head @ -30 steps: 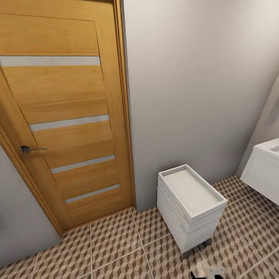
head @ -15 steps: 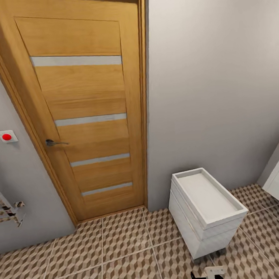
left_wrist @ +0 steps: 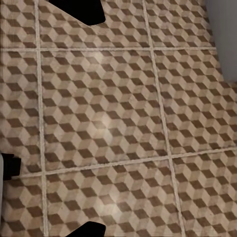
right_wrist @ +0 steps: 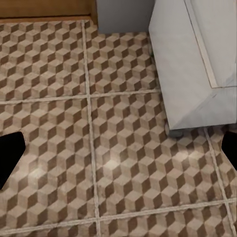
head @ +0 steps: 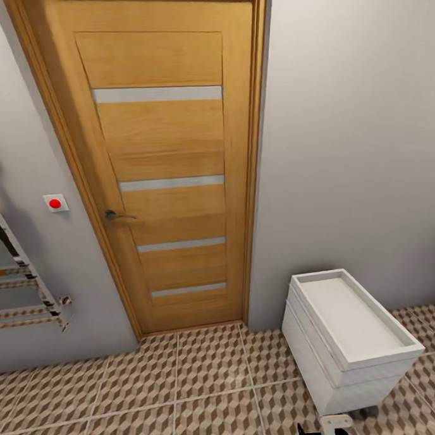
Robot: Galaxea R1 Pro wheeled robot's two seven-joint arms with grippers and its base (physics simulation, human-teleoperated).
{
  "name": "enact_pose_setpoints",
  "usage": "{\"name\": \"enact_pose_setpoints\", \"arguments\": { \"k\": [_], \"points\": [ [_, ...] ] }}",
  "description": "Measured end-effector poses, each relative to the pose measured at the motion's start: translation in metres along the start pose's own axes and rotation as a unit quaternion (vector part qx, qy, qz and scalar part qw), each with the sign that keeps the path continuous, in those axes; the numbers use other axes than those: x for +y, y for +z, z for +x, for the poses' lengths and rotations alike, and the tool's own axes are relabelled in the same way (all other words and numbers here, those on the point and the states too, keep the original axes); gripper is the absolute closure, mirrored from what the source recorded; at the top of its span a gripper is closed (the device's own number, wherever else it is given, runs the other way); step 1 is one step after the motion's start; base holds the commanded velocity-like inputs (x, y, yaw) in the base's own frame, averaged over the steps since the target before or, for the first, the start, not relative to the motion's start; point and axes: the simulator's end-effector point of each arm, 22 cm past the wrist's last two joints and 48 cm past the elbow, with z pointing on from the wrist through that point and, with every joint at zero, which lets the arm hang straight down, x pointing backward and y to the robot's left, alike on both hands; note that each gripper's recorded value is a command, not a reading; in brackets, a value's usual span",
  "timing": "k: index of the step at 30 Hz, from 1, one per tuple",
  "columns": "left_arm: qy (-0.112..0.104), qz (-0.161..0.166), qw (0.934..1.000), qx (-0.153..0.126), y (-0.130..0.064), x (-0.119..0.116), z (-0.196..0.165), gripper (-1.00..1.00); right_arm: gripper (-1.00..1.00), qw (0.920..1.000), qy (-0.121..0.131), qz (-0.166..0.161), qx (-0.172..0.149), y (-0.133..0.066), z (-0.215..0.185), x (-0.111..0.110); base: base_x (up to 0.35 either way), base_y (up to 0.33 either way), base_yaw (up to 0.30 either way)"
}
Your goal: Take the four mousetraps from the cabinet in the bathroom and place them on the bathroom floor. Make sure all four end up on the same floor surface, and ensure that at least two of them are either under or directly next to the same bathroom sink.
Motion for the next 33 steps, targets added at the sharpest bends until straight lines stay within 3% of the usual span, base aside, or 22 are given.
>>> {"name": "enact_pose_setpoints", "arguments": {
  "k": [33],
  "points": [
    [0.000, 0.000, 1.0000, 0.000, 0.0000, -0.0001, 0.0000, -1.00, -1.00, 1.0000, 0.000, 0.000, 0.000, -0.0002, 0.0005, 0.0000, 0.000, 0.000, 0.255]
  ]
}}
